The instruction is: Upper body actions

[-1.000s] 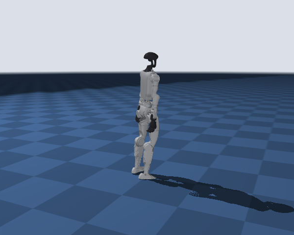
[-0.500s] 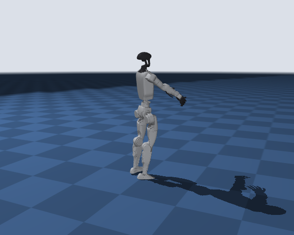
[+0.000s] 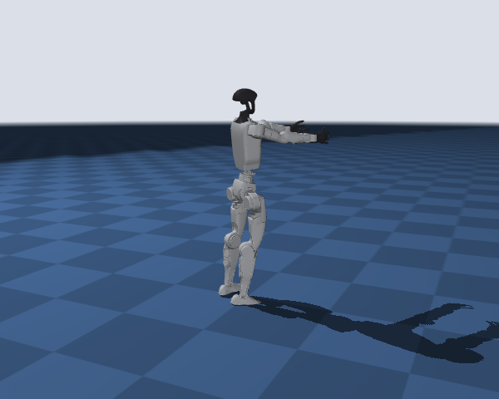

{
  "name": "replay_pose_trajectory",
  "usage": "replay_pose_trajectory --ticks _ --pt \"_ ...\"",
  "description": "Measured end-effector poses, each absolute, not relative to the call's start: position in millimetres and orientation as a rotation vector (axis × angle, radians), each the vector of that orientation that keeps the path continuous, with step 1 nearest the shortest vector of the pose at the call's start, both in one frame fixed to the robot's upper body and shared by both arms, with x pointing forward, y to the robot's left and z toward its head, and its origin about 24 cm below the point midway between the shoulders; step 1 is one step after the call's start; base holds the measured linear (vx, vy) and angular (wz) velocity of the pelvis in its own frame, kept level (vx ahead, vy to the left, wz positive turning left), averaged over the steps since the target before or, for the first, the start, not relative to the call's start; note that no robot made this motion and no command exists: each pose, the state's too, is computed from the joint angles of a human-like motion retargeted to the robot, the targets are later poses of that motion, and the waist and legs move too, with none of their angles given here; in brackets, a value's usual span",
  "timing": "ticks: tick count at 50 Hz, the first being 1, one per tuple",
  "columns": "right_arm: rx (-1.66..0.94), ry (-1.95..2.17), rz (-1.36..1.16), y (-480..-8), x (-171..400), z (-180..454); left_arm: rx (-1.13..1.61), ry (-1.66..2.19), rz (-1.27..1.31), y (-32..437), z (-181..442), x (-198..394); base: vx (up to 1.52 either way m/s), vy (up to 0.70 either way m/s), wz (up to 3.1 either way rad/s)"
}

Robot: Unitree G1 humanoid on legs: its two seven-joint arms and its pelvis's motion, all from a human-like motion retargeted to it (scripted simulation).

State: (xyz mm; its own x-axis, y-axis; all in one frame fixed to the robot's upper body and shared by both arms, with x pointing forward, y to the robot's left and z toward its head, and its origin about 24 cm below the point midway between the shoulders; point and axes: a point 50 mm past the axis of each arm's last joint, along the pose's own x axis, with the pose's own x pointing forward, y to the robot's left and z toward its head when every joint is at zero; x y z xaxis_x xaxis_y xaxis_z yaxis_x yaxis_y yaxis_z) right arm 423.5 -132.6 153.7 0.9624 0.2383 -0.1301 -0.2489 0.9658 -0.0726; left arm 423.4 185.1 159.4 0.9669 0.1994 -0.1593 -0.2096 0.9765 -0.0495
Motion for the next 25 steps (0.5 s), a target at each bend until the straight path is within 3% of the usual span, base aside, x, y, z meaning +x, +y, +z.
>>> replay_pose_trajectory --ticks 8,14,20,25 --pt "-0.078 0.168 0.264 -130 412 115 -0.066 0.176 0.181 185 125 415 0.00 0.04 -0.02" --pt "-0.130 0.256 0.319 -137 378 48 -0.019 0.296 0.170 203 55 383 0.01 0.06 0.01" --pt "-0.127 0.720 0.237 -178 289 -70 0.073 0.777 0.235 241 -59 290 0.02 0.04 0.04" --pt "-0.037 1.092 0.088 -205 186 -137 -0.030 1.150 0.258 246 -125 189 0.03 0.08 0.07"
